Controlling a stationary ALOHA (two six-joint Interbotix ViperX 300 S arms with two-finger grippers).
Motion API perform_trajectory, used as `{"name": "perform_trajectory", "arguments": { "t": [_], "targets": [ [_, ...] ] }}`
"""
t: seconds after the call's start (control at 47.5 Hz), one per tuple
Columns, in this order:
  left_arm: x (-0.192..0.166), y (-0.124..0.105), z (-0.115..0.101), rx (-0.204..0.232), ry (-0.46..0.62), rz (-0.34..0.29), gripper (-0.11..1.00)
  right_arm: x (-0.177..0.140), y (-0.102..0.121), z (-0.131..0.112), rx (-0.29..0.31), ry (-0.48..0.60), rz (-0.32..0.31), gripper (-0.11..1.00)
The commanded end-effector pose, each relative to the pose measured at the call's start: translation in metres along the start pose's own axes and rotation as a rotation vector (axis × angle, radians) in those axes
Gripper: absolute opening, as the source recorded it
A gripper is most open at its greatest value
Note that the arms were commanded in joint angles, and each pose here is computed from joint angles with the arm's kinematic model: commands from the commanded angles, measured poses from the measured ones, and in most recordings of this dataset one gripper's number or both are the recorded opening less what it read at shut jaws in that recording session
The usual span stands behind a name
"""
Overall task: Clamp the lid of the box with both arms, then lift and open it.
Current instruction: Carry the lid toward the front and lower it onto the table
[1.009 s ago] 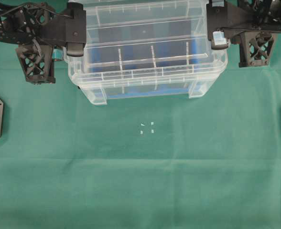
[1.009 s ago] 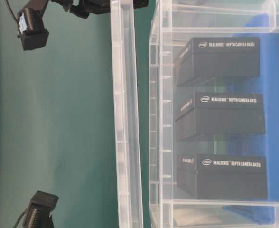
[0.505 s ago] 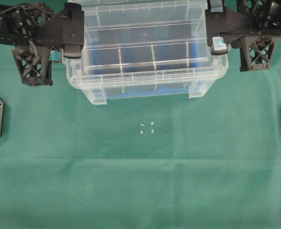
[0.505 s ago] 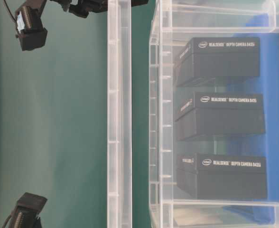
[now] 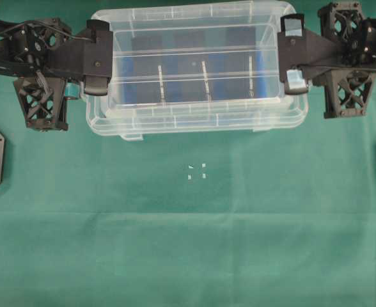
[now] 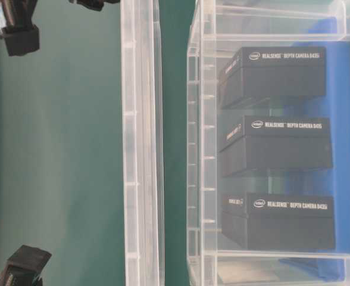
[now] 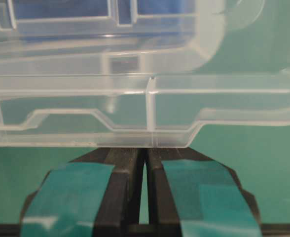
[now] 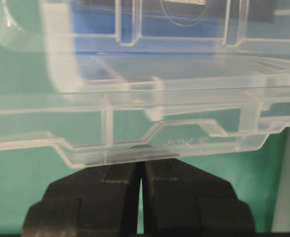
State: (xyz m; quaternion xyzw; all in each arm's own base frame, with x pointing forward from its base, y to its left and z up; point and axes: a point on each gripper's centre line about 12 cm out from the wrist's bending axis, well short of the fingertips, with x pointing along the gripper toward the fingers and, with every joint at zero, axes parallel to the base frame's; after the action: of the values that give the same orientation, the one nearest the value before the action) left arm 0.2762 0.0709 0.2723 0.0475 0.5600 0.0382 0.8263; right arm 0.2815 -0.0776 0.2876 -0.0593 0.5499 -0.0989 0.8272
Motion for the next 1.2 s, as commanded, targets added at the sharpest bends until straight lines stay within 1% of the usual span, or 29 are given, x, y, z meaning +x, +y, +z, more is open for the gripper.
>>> {"name": "perform_trajectory", "arguments": {
  "t": [0.0,0.168,0.315,0.442,0.568,0.757,0.862,1.03,1.178],
  "targets": [
    [-0.022,-0.008,0.024,0.011,-0.103,0.001,0.01,-0.02,0.018,0.026,-0.028,-0.11,0.025,0.0],
    [-0.023,-0.023,0.026,0.016,-0.096,-0.025,0.01,-0.023,0.032,0.027,-0.027,-0.112,0.045,0.0],
    [-0.023,-0.035,0.027,0.003,-0.087,-0.043,0.01,-0.025,0.044,0.028,-0.025,-0.11,0.057,0.0],
    [-0.024,-0.045,0.027,0.002,-0.08,-0.058,0.01,-0.027,0.057,0.028,-0.025,-0.116,0.069,0.0],
    [-0.025,-0.054,0.027,-0.001,-0.082,-0.07,0.01,-0.03,0.068,0.027,-0.018,-0.109,0.065,0.0],
    [-0.025,-0.067,0.029,0.006,-0.083,-0.09,0.01,-0.033,0.085,0.024,0.004,-0.096,0.053,0.0],
    [-0.026,-0.074,0.03,0.0,-0.082,-0.098,0.01,-0.035,0.095,0.023,0.006,-0.097,0.055,0.0],
    [-0.027,-0.089,0.03,0.002,-0.08,-0.118,0.01,-0.037,0.11,0.021,0.009,-0.089,0.054,0.0],
    [-0.027,-0.101,0.029,-0.014,-0.076,-0.135,0.01,-0.04,0.124,0.021,0.008,-0.089,0.058,0.0]
  ]
}}
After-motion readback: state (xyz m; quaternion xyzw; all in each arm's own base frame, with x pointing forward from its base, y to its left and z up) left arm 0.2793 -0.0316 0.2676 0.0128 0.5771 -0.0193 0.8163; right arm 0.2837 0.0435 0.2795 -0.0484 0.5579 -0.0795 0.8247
